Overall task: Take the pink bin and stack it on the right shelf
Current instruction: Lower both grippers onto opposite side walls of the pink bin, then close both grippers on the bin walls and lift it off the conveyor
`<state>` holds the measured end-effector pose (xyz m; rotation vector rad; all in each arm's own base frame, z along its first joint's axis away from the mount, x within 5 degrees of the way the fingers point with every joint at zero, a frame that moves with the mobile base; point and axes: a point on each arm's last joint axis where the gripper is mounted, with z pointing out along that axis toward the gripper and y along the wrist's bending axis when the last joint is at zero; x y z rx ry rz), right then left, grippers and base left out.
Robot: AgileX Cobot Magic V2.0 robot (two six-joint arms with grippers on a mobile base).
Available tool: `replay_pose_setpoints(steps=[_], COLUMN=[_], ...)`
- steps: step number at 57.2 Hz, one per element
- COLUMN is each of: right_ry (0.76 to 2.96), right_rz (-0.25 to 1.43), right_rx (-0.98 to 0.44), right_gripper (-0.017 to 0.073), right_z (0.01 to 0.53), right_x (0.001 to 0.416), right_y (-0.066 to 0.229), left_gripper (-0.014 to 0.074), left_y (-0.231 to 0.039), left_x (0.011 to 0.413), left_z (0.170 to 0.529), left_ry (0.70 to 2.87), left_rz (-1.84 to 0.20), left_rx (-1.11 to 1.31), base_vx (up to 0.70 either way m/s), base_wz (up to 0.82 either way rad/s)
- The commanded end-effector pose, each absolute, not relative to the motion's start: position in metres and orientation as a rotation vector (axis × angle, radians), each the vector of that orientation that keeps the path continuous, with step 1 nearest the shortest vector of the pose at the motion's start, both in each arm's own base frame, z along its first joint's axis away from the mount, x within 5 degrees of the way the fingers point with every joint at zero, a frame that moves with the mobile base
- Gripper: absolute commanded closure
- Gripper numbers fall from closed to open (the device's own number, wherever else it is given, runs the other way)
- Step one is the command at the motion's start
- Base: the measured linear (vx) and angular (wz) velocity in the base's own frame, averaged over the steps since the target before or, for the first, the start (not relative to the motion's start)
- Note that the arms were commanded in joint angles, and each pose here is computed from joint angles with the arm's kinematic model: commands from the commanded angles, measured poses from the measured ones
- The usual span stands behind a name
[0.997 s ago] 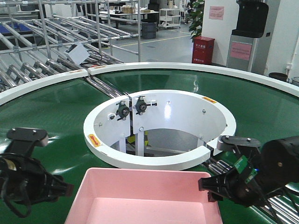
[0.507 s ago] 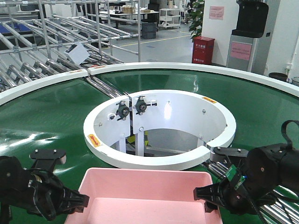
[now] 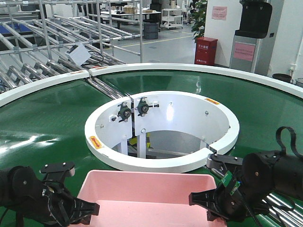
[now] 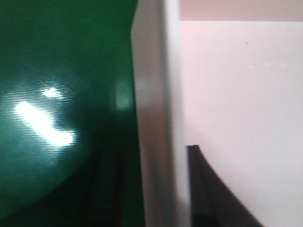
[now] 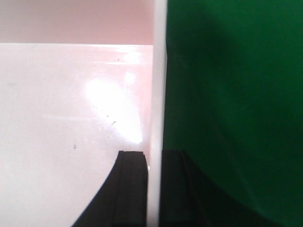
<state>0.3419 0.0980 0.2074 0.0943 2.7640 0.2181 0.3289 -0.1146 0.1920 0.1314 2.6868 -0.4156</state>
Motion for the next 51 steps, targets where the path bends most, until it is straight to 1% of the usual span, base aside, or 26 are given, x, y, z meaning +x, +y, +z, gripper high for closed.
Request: replay_pose_setpoints(steps=[1, 4, 8, 14, 22, 23, 26, 39, 45, 51], right_ry=[2.689, 2.685, 2.655, 2.602, 2.51, 2.469, 2.416, 2.197, 2.118, 2.101], right_rz=[0.26, 0.297, 0.313, 0.333, 0.378, 0.378, 0.372, 0.372, 0.36, 0.374], right_rx=[0.108, 0.113, 0.041, -0.027, 0.003, 0.009, 0.005, -0.025, -0.026, 0.005], right_gripper=[0.0571, 0.0573, 0.0573, 0.0571, 0.0569, 0.0569, 0.0569, 0.0568, 0.0568, 0.0568], right_z=[0.23, 0.231, 0.236, 0.251, 0.284, 0.297, 0.312, 0.376, 0.394, 0.401], right_x=[0.344, 0.344, 0.343, 0.337, 0.323, 0.318, 0.311, 0.268, 0.253, 0.244], right_y=[0.096, 0.099, 0.103, 0.109, 0.106, 0.103, 0.099, 0.083, 0.077, 0.074], left_gripper=[0.0439, 0.0519, 0.0605, 0.0603, 0.0598, 0.0598, 0.0598, 0.0598, 0.0598, 0.0597], left_y=[-0.114, -0.115, -0.114, -0.111, -0.106, -0.103, -0.101, -0.092, -0.088, -0.084], left_x=[0.332, 0.33, 0.328, 0.322, 0.304, 0.296, 0.289, 0.259, 0.244, 0.231], left_z=[0.217, 0.221, 0.229, 0.257, 0.294, 0.307, 0.318, 0.355, 0.369, 0.38], left_ry=[2.591, 2.592, 2.569, 2.455, 2.352, 2.318, 2.29, 2.184, 2.141, 2.094], left_rz=[-0.431, -0.451, -0.465, -0.471, -0.491, -0.488, -0.474, -0.489, -0.515, -0.533], left_rx=[0.126, 0.116, 0.108, 0.103, 0.118, 0.134, 0.157, 0.165, 0.137, 0.114], base_vx=[0.0, 0.0, 0.0, 0.0, 0.0, 0.0, 0.0, 0.0, 0.0, 0.0], base_wz=[0.0, 0.0, 0.0, 0.0, 0.0, 0.0, 0.0, 0.0, 0.0, 0.0])
